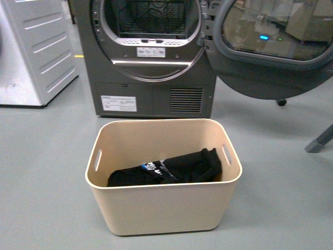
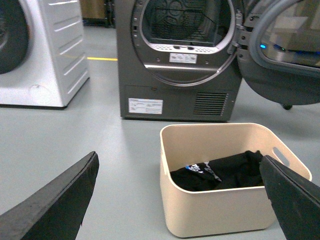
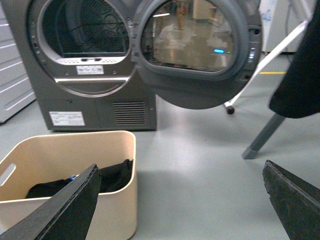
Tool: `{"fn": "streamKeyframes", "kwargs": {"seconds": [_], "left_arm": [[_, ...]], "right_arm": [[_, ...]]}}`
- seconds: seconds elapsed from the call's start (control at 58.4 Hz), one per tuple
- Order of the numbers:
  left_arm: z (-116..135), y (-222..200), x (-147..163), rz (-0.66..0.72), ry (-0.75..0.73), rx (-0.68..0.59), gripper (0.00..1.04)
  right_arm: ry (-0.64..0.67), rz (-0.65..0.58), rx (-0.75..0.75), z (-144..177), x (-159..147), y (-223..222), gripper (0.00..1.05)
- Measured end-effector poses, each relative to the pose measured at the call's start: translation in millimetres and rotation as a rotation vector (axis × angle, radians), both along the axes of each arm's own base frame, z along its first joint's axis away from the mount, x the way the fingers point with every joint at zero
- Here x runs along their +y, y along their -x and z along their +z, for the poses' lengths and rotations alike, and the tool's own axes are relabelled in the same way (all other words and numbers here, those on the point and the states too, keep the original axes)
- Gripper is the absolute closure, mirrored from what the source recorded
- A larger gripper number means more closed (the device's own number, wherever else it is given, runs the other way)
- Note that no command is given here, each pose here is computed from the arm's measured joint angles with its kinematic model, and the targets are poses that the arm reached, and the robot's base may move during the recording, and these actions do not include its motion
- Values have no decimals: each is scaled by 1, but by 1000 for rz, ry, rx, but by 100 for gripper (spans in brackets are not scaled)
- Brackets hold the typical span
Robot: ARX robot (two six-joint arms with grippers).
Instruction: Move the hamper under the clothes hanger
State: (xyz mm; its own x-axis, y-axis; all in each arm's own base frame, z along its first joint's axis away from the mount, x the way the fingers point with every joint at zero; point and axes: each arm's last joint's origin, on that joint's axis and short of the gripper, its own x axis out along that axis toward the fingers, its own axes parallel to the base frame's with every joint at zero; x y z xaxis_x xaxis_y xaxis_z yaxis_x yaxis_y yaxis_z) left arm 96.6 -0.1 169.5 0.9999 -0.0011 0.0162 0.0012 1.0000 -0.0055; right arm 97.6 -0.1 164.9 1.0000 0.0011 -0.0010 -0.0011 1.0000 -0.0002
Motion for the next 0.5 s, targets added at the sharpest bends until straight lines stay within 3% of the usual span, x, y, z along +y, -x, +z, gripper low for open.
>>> {"fn": "streamKeyframes", "kwargs": {"seconds": [0.496], "left_arm": [[0, 0, 0, 0, 0, 0, 7]], "right_arm": [[0, 0, 0, 0, 0, 0, 7]]}}
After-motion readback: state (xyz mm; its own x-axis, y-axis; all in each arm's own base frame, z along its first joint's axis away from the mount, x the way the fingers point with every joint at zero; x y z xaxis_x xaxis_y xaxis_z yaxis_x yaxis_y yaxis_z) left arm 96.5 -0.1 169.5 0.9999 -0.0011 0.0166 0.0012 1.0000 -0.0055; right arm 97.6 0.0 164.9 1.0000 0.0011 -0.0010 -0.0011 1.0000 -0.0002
